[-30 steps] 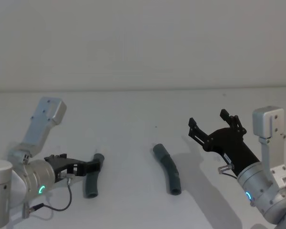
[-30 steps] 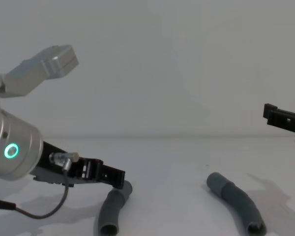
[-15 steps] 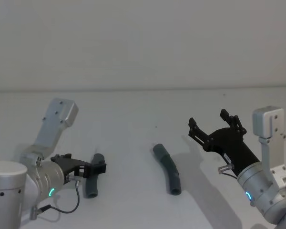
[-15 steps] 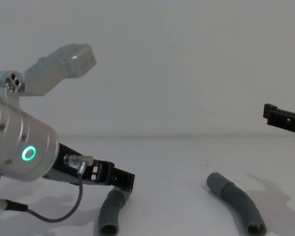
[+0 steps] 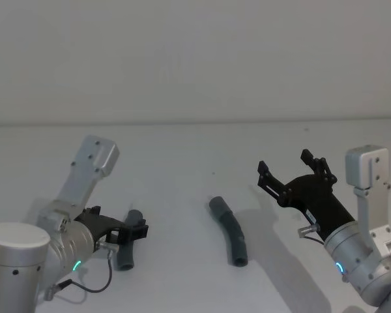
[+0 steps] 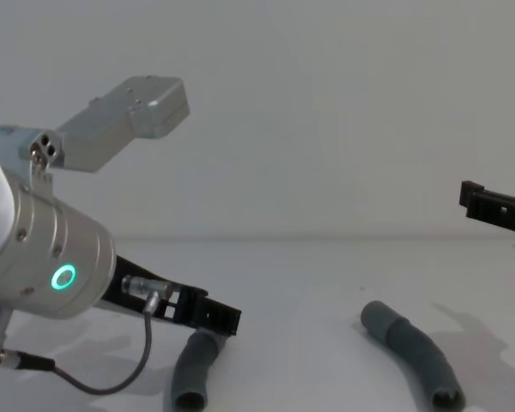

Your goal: Use both hands to pick up one end of the pipe from the table, align the ends, and insert them.

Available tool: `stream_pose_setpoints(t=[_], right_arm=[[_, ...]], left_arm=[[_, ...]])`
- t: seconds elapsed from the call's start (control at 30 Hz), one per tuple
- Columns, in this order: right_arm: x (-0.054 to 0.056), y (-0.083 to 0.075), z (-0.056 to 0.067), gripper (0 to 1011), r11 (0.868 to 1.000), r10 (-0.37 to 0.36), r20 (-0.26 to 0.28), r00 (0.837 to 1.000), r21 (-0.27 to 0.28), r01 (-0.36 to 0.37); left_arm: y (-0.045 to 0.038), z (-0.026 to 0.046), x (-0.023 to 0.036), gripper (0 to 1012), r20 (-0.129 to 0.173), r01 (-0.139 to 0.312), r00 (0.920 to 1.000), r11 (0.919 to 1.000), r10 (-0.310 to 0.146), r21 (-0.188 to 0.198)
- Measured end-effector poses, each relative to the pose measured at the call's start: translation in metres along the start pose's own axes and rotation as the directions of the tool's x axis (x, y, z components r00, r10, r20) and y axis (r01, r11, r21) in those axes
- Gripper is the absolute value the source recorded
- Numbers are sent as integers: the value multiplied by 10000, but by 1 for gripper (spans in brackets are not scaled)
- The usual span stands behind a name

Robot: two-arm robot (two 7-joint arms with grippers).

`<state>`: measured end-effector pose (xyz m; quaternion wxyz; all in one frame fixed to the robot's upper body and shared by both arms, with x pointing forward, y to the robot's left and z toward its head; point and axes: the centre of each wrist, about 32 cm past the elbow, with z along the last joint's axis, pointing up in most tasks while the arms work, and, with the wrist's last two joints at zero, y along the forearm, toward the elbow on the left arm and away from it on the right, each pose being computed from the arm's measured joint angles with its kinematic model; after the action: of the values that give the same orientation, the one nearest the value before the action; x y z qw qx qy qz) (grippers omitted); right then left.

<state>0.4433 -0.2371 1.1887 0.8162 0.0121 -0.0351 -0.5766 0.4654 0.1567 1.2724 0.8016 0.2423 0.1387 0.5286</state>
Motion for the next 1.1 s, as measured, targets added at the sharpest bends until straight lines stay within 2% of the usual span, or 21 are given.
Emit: stream_pose_setpoints(t=[0.27, 0.63, 0.87, 1.1], right_arm=[[0, 0, 0, 1000, 10000, 0, -1, 10000, 0, 0], [0, 0, 0, 1000, 10000, 1, -1, 10000, 1, -1], [0, 0, 0, 1000, 10000, 1, -1, 10000, 0, -1], [0, 0, 0, 1000, 10000, 1, -1, 10000, 0, -1]], left_arm=[[-14, -17, -6, 1001, 103, -107, 9999, 9999, 106, 57], [-29, -51, 37, 1001, -121, -219, 9997, 9996, 217, -178], [-30, -55, 45, 1001, -129, -232, 9997, 9995, 230, -204], [-35, -31, 39, 1001, -28, -162, 9999, 9999, 163, 48]])
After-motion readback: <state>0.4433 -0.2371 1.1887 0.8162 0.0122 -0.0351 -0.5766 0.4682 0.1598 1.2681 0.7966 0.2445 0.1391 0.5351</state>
